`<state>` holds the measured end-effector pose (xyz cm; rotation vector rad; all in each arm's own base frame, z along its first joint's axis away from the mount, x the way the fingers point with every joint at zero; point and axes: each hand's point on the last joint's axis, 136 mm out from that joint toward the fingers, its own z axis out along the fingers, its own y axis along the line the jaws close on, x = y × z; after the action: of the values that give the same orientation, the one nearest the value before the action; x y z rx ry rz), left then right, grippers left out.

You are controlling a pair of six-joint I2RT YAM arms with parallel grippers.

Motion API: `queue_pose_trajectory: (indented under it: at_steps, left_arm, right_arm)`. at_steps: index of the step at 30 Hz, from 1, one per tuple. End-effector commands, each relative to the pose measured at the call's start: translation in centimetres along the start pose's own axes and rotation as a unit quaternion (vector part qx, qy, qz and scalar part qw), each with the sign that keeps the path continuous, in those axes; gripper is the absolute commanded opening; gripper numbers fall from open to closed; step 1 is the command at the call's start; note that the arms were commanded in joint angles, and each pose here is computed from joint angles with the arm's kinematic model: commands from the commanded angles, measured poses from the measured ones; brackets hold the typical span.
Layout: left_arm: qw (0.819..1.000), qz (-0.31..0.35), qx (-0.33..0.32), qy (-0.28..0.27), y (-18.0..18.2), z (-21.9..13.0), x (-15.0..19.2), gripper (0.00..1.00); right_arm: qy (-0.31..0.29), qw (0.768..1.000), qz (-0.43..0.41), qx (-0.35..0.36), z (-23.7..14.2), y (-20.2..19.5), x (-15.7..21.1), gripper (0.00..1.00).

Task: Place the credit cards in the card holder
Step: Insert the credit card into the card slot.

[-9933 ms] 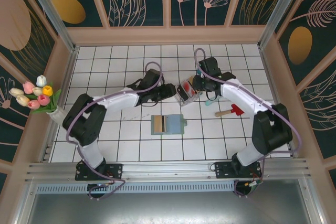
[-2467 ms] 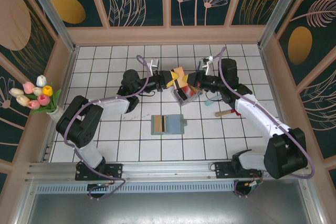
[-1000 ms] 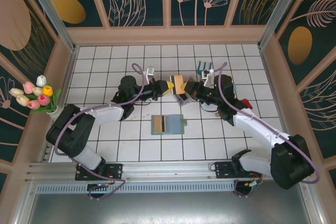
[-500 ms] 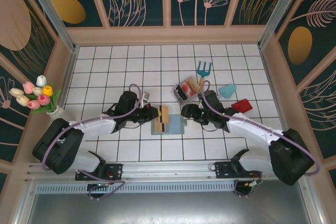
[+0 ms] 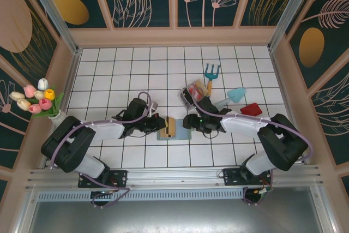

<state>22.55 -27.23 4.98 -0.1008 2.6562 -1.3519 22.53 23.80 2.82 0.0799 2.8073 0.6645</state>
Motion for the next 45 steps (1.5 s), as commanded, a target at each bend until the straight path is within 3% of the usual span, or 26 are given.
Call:
queue_pose_trajectory:
  at_steps: [1, 3, 7, 11, 17, 27, 32, 37, 45]
  left_arm:
    - [1.000, 0.009, 0.007, -0.003, -0.5, 0.8, -0.2, 0.00]
    - [1.000, 0.002, -0.016, -0.006, 0.6, 1.0, -0.1, 0.00]
    - [0.999, -0.008, -0.032, -0.007, 1.6, 1.7, 0.2, 0.00]
    - [0.998, -0.016, -0.053, -0.017, 2.6, 1.9, 0.2, 0.00]
    - [0.999, -0.025, -0.033, -0.017, 1.9, 2.7, 0.3, 0.00]
    - [0.999, -0.013, -0.042, 0.009, 1.6, 3.9, 1.2, 0.00]
    - [0.997, 0.000, -0.072, -0.026, 1.7, 2.2, 0.5, 0.00]
    - [0.996, 0.022, -0.051, -0.068, -0.8, 0.1, -0.8, 0.00]
    - [0.994, 0.014, -0.096, -0.054, 1.0, 0.3, -0.4, 0.00]
  right_arm:
    - [-0.002, 1.000, -0.012, 0.024, 0.3, -0.5, -0.2, 0.66]
    - [-0.002, 1.000, -0.011, 0.029, 0.4, -0.7, -0.2, 0.60]
    - [0.002, 0.999, -0.014, 0.030, 0.8, -0.7, -0.1, 0.38]
    - [0.012, 0.999, -0.016, 0.026, 1.1, -0.8, 0.4, 0.22]
    - [0.017, 1.000, -0.017, 0.017, 1.4, -0.7, 0.8, 0.08]
    - [0.018, 1.000, -0.011, 0.009, 1.6, -0.6, 1.0, 0.06]
    - [0.007, 1.000, -0.008, 0.022, 1.3, -1.1, 0.6, 0.05]
    - [0.005, 1.000, -0.008, 0.026, 1.2, -1.3, 0.7, 0.05]
    - [0.009, 1.000, -0.009, 0.025, 1.4, -1.1, 0.7, 0.05]
